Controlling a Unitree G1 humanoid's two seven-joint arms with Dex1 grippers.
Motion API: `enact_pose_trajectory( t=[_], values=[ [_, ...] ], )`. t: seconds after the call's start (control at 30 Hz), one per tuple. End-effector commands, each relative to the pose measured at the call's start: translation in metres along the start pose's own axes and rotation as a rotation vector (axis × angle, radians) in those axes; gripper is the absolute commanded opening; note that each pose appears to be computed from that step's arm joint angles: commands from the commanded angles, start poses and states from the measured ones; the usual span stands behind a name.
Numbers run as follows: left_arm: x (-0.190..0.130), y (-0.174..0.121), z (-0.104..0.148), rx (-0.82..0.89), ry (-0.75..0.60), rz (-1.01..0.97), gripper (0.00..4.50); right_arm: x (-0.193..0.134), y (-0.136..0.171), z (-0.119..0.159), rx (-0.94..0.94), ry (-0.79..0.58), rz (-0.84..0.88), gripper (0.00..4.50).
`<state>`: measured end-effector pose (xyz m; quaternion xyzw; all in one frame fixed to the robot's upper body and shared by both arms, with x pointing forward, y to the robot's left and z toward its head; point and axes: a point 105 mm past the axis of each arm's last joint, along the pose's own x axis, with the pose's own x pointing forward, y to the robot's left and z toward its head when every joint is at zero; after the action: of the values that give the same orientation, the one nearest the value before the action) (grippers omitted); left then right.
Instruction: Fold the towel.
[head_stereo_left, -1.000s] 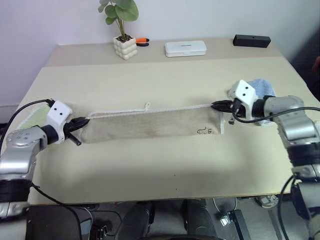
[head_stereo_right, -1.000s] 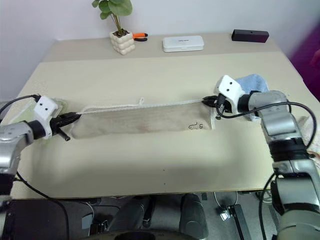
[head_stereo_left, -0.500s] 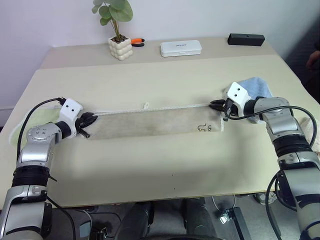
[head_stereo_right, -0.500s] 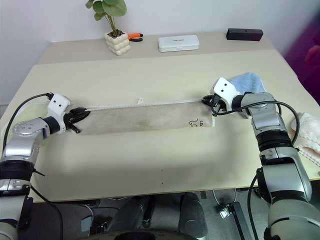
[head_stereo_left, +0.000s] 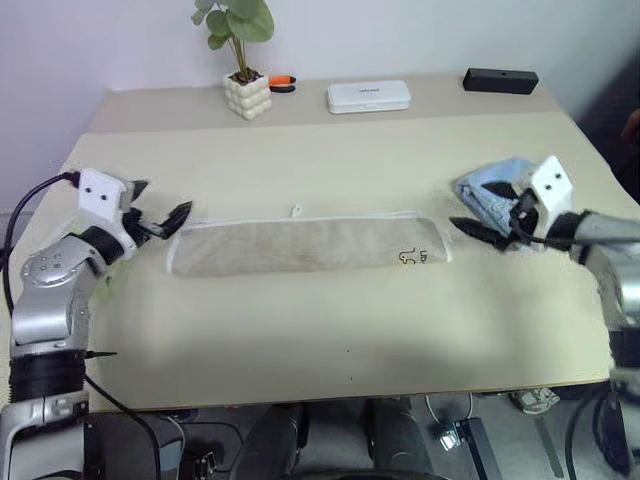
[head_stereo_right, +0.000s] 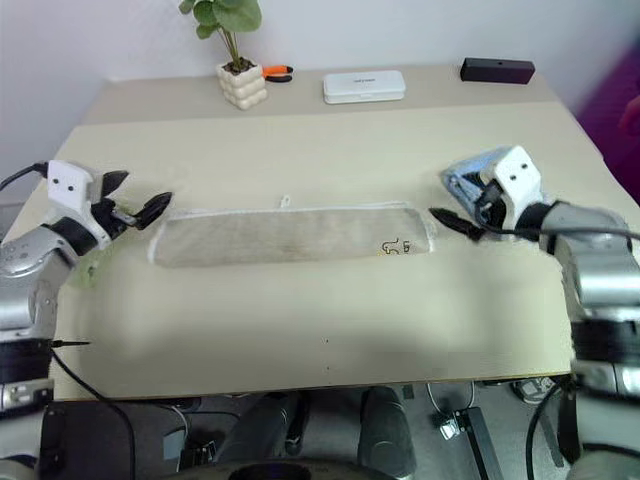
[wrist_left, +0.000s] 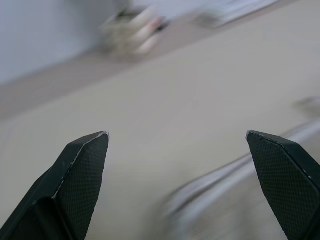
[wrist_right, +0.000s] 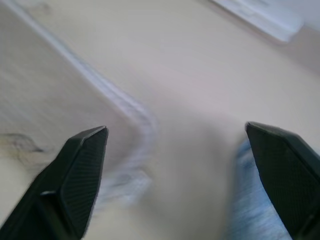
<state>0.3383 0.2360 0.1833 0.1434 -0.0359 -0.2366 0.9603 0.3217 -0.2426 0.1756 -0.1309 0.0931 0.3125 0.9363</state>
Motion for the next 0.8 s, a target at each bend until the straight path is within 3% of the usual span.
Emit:
enact_pose_trajectory(
  t=[0.03,0.13,0.2,0.3,0.5,0.8],
  values=[
    [0.010,-0.072,0.013,0.020,-0.049,-0.265,4.50,-0.014,0.034,0.003,0.206,-0.041,0.043,4.41],
    [0.012,-0.108,0.011,0.014,-0.037,-0.382,4.50,-0.021,0.052,-0.009,0.345,-0.024,0.039,4.41],
    [0.012,-0.147,0.012,-0.025,-0.063,-0.524,4.50,-0.020,0.072,-0.026,0.485,-0.002,0.015,4.41],
    [0.008,-0.182,0.021,-0.059,-0.120,-0.667,4.50,-0.004,0.080,-0.032,0.689,-0.046,-0.081,4.41],
    [0.006,-0.196,0.031,-0.089,-0.161,-0.704,4.50,0.016,0.073,-0.041,0.957,-0.061,-0.243,4.41],
    [0.004,-0.185,0.034,-0.088,-0.151,-0.636,4.50,0.034,0.044,-0.049,1.187,-0.074,-0.403,4.41]
  ],
)
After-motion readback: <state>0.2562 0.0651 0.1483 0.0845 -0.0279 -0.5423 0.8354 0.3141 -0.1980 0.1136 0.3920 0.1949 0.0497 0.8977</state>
